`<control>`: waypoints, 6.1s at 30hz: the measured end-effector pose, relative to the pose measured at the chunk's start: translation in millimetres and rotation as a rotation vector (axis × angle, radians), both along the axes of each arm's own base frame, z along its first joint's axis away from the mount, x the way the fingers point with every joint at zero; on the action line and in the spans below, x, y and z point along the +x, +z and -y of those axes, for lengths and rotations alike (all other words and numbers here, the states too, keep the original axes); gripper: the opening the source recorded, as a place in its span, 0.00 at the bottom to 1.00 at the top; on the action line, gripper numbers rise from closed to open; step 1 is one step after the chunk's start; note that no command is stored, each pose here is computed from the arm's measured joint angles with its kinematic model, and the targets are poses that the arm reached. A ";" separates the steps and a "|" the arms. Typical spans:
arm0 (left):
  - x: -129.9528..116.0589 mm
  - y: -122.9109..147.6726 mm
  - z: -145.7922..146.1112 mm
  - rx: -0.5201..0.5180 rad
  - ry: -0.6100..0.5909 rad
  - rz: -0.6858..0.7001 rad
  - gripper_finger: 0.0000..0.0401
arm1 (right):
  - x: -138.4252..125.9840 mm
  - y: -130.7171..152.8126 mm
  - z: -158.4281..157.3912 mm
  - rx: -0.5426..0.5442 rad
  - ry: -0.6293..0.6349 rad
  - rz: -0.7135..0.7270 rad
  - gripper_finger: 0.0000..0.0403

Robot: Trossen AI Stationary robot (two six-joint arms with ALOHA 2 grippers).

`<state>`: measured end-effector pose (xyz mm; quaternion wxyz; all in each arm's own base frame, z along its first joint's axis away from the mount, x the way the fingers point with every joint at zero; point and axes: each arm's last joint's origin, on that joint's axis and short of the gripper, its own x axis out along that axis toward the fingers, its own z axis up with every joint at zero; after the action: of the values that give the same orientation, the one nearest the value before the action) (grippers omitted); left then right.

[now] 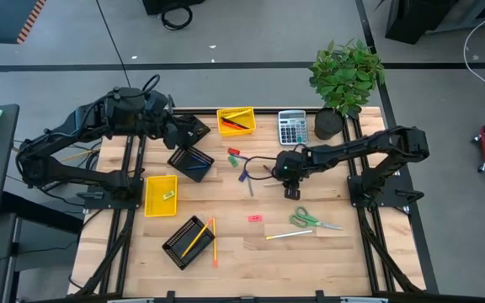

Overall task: Sort crayons/erasers/pens/pencils in bins
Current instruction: Put the light pink pen into the top yellow basket

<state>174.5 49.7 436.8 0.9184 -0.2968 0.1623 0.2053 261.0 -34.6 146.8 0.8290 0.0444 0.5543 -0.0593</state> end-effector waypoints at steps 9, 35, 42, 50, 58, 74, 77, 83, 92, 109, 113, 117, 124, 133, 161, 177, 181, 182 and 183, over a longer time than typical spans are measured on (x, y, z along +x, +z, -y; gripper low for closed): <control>0.0 -0.1 0.0 0.011 -0.006 -0.005 0.29 | -12.7 -13.9 -4.0 0.055 0.023 -0.042 0.35; -7.1 -12.5 0.4 0.108 -0.026 -0.194 0.27 | -14.7 5.4 -6.8 0.193 -0.124 0.041 0.09; -7.1 -12.5 0.4 0.141 -0.045 -0.206 0.27 | -25.1 41.4 -7.8 0.185 -0.128 0.204 0.06; -7.1 -12.5 0.4 0.190 -0.075 -0.223 0.27 | -22.8 65.5 -4.5 0.136 -0.236 0.409 0.02; -7.1 -12.4 0.2 0.209 -0.084 -0.229 0.27 | -15.6 40.0 -5.0 0.121 -0.196 0.265 0.02; -9.9 -16.7 1.0 0.193 -0.092 -0.279 0.27 | 7.4 -8.8 -9.0 0.240 -0.244 0.140 0.15; -10.8 -17.9 1.3 0.188 -0.094 -0.295 0.27 | 8.9 -11.8 -12.1 0.224 -0.246 0.134 0.16; -10.5 -17.5 1.1 0.197 -0.098 -0.292 0.27 | 9.6 -18.1 -19.1 0.194 -0.293 0.107 0.13; -10.3 -17.7 1.1 0.317 -0.175 -0.336 0.27 | 12.3 -21.8 -36.2 0.169 -0.349 0.112 0.12; -18.7 -27.6 3.5 0.279 -0.209 -0.465 0.27 | 19.3 -12.5 -45.1 0.192 -0.573 0.293 0.10; -18.6 -27.6 3.5 0.276 -0.207 -0.464 0.27 | 22.0 5.6 -48.2 0.201 -0.630 0.432 0.10; -18.6 -27.6 3.4 0.269 -0.202 -0.461 0.27 | 19.3 21.9 -50.5 0.155 -0.658 0.530 0.09; -18.6 -27.6 3.5 0.244 -0.183 -0.452 0.27 | 18.7 26.1 -48.5 0.192 -0.670 0.541 0.10; -12.5 -20.7 1.8 0.285 -0.171 -0.366 0.27 | 14.9 16.0 -74.6 0.295 -0.511 0.401 0.22; 108.0 -60.4 -7.9 0.323 -0.530 -0.237 0.27 | -15.7 69.6 -108.2 0.429 -0.662 0.638 0.27; 214.3 -179.4 14.3 0.687 -1.097 -0.337 0.24 | -62.6 128.1 -106.7 0.568 -0.610 0.829 0.25; 225.9 -195.7 16.4 0.706 -1.121 -0.328 0.17 | -63.5 125.1 -124.1 0.688 -0.625 0.791 0.25; 227.7 -198.4 16.6 0.708 -1.123 -0.327 0.15 | -64.1 124.8 -129.2 0.723 -0.619 0.778 0.25; 228.7 -201.1 17.4 0.705 -1.127 -0.331 0.13 | -65.3 124.5 -133.8 0.755 -0.614 0.762 0.25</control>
<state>403.3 32.3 235.7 0.8898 0.1850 0.3539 -0.2210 195.7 99.2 271.2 0.8409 0.5104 0.1636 -0.0751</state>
